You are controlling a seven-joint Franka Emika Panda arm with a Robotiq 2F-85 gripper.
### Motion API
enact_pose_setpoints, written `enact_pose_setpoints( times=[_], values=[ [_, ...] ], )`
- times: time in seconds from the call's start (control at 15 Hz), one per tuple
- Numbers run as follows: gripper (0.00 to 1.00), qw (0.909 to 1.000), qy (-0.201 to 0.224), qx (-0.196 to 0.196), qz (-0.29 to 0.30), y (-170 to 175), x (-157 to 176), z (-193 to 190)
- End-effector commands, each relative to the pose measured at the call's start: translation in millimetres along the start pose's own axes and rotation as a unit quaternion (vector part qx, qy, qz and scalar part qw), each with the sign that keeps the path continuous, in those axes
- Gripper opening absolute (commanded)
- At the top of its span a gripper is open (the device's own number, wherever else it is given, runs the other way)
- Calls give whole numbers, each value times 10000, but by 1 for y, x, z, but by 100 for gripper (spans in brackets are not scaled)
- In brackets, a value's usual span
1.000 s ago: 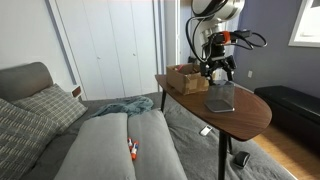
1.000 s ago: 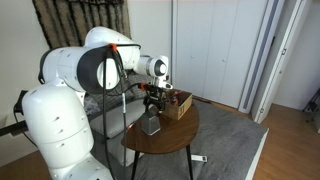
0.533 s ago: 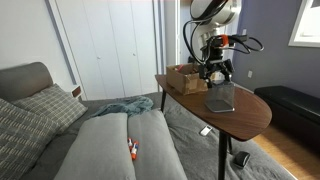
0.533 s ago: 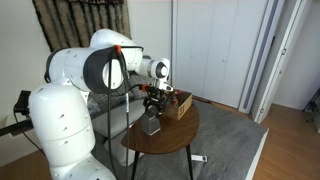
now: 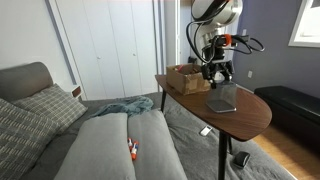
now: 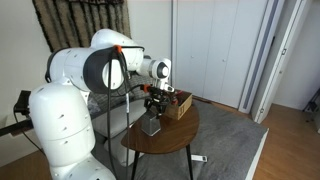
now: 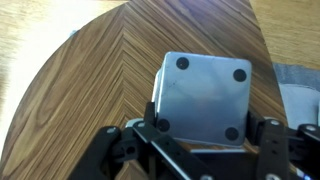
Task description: Place the basket upright
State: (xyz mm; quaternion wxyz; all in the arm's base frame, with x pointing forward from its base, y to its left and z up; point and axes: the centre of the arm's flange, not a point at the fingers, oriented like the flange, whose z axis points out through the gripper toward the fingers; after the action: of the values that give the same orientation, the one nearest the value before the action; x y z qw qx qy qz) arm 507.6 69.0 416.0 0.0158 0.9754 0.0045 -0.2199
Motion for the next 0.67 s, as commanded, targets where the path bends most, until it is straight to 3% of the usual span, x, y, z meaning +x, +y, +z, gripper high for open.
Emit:
enact_pose_setpoints(
  times=[0.0, 0.27, 0.6],
  values=[
    [55, 9974, 275, 54, -660, 5, -32, -8],
    [55, 9844, 845, 23, -1541, 10, -63, -15],
    [55, 9579, 1817, 97, -2222, 17, -92, -10]
  ],
)
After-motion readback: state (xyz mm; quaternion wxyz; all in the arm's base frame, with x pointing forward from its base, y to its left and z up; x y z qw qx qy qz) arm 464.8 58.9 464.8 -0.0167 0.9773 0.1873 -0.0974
